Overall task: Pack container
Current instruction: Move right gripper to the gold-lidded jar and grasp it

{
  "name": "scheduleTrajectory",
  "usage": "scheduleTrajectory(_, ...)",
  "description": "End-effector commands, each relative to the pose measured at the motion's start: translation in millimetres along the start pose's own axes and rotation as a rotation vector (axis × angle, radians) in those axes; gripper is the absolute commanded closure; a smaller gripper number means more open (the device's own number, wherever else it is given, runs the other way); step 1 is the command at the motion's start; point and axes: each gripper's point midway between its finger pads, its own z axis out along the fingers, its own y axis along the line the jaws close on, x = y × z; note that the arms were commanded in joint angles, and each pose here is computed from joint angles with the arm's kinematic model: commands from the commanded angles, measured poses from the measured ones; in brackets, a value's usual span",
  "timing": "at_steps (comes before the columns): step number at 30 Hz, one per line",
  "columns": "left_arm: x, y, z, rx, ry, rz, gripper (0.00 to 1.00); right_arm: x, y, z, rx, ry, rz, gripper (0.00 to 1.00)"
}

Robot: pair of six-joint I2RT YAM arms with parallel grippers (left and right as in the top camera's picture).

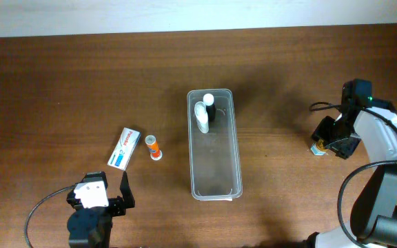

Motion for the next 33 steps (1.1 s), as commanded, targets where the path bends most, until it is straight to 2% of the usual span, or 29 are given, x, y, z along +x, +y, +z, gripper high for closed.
scheduleTrajectory(1, -2, -3, -1, 0.018, -0.011, 0.016, 0.0, 3, -6, 8, 0.022, 0.008, 0.003, 0.41)
scheduleTrajectory(13, -2, -3, -1, 0.018, -0.011, 0.016, 0.01, -2, 4, 8, -0.03, -0.008, 0.004, 0.43)
scheduleTrajectory(17, -2, -3, -1, 0.018, -0.011, 0.016, 0.01, -4, 4, 9, -0.033, -0.013, 0.004, 0.47)
scheduleTrajectory(23, -2, -3, -1, 0.018, -0.011, 0.016, 0.0, -1, 4, 22, -0.022, 0.021, 0.008, 0.48)
scheduleTrajectory(27, -2, -3, -1, 0.018, -0.011, 0.016, 0.0, -2, 5, 24, -0.022, 0.023, 0.008, 0.53)
scheduleTrajectory(33, -2, -3, -1, 0.018, -0.011, 0.016, 0.0, -5, 6, 20, -0.024, 0.017, 0.006, 0.66)
